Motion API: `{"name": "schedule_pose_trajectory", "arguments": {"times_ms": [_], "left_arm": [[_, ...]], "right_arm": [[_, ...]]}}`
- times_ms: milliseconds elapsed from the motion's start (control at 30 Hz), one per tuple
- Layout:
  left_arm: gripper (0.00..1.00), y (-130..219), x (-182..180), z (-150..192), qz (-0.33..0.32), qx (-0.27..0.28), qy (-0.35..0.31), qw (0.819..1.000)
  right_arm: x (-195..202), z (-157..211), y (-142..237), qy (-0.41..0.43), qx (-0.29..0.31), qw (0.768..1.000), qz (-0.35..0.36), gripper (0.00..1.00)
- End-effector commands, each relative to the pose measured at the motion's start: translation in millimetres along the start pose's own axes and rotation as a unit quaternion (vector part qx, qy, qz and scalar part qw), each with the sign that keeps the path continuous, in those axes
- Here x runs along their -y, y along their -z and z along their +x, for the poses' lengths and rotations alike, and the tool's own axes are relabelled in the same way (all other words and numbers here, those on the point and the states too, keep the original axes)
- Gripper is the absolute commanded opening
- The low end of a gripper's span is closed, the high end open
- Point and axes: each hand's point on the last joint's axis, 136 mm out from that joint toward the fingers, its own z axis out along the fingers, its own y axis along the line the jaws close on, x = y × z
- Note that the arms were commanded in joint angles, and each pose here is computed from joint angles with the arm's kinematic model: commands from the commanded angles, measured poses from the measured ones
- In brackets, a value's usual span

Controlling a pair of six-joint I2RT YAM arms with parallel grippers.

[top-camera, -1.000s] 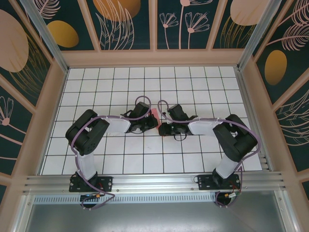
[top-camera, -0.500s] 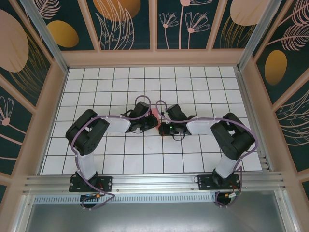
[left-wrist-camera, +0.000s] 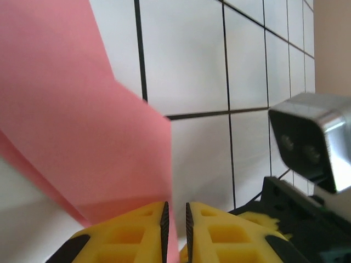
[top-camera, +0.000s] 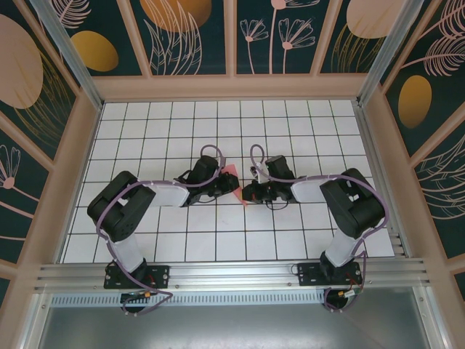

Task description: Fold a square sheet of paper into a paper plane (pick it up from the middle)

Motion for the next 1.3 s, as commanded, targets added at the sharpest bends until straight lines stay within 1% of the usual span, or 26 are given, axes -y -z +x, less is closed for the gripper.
{"name": "schedule_pose_trajectory", "arguments": {"times_ms": [0, 233, 433, 633, 833, 933, 1000, 1100, 1267], "left_arm": [[0.20, -1.3, 8.3, -0.2, 0.034, 0.000, -0.013, 0.999], [0.18, -10.2, -1.9, 11.7, 0.032, -0.018, -0.006, 0.999], [0.16, -18.6, -19.0, 16.8, -0.001, -0.028, 0.006, 1.000], [0.16, -22.6, -26.8, 16.7, -0.020, -0.029, 0.012, 0.999], [0.15, -26.6, -44.9, 19.4, -0.066, -0.035, 0.027, 0.997], [0.14, -28.9, -56.5, 20.6, -0.099, -0.041, 0.037, 0.994], [0.14, -29.9, -64.7, 23.3, -0.120, -0.046, 0.045, 0.991], [0.13, -29.4, -75.1, 25.6, -0.148, -0.050, 0.056, 0.986], [0.12, -28.7, -84.4, 26.2, -0.176, -0.052, 0.065, 0.981]], "right_arm": [[-8.8, -2.5, 4.6, -0.015, -0.004, 0.999, -0.047, 0.00], [6.0, -2.4, 2.8, -0.053, -0.010, 0.998, -0.043, 0.00], [15.5, -0.6, 0.1, -0.073, -0.016, 0.997, -0.036, 0.00], [19.1, 0.5, -0.9, -0.082, -0.019, 0.996, -0.033, 0.00], [20.8, -0.8, -0.1, -0.085, -0.018, 0.996, -0.027, 0.00], [21.1, -5.3, 4.4, -0.078, -0.009, 0.997, -0.010, 0.00], [22.3, -9.7, 9.8, -0.067, 0.002, 0.998, 0.013, 0.08], [24.1, -13.5, 18.8, -0.049, 0.020, 0.998, 0.045, 0.13], [14.2, -6.8, 18.3, -0.013, 0.015, 0.998, 0.062, 0.13]]}}
